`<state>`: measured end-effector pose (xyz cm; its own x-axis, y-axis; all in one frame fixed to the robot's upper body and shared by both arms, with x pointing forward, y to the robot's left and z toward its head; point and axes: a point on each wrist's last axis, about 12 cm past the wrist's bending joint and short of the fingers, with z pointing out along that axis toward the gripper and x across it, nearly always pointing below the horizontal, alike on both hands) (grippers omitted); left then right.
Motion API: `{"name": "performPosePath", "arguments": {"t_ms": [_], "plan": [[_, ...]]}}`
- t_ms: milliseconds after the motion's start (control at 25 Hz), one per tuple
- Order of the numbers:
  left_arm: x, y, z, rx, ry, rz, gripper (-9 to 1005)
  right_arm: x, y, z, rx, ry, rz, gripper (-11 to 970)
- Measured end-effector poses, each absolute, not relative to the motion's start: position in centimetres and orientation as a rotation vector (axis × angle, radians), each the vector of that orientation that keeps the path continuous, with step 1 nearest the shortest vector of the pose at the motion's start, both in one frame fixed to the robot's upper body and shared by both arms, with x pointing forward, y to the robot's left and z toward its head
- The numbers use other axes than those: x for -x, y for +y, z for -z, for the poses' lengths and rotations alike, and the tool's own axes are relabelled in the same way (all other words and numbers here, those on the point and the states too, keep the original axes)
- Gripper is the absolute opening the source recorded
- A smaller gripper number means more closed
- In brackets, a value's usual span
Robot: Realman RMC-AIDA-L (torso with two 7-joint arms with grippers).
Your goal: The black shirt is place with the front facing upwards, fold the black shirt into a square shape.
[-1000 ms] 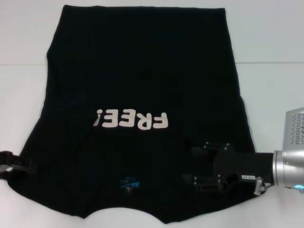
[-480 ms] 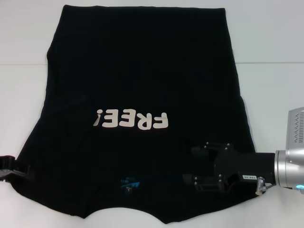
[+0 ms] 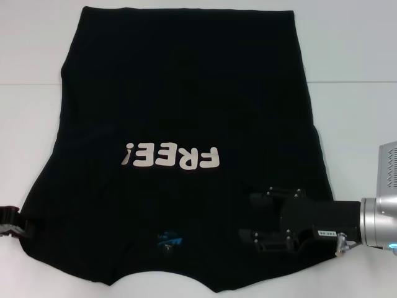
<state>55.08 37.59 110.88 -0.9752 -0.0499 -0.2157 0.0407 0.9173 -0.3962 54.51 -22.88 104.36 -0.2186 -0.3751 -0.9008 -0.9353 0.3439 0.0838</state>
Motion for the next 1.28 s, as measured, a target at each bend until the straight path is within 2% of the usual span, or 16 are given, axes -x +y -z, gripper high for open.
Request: {"name": "performPosePath", "arguments": {"t_ms": [360, 520, 720, 960, 1120, 1280], "plan": [[-55.0, 37.5, -110.7, -0.003, 2.865, 0.605, 89, -54.5, -23.0, -104.5, 1.147, 1.776, -0.850, 842], [-54.9, 37.5, -110.7, -0.024, 2.859, 0.611, 20, -55.1, -23.9, -105.6, 1.062, 1.846, -0.879, 842], [-55.0, 37.5, -110.9, -0.048, 2.845, 0.615, 20, -56.2, -26.8, -109.6, 0.915, 2.038, -0.906, 841], [-55.3, 37.5, -111.3, -0.087, 2.829, 0.608, 21, -57.2, -30.4, -114.8, 0.680, 2.465, -0.856, 841], [-55.5, 37.6, -111.6, -0.104, 2.816, 0.612, 21, -57.5, -31.5, -115.9, 0.495, 2.672, -0.839, 837], [-55.6, 37.6, -111.8, -0.108, 2.813, 0.614, 21, -57.4, -31.6, -115.8, 0.449, 2.778, -0.810, 837]]}}
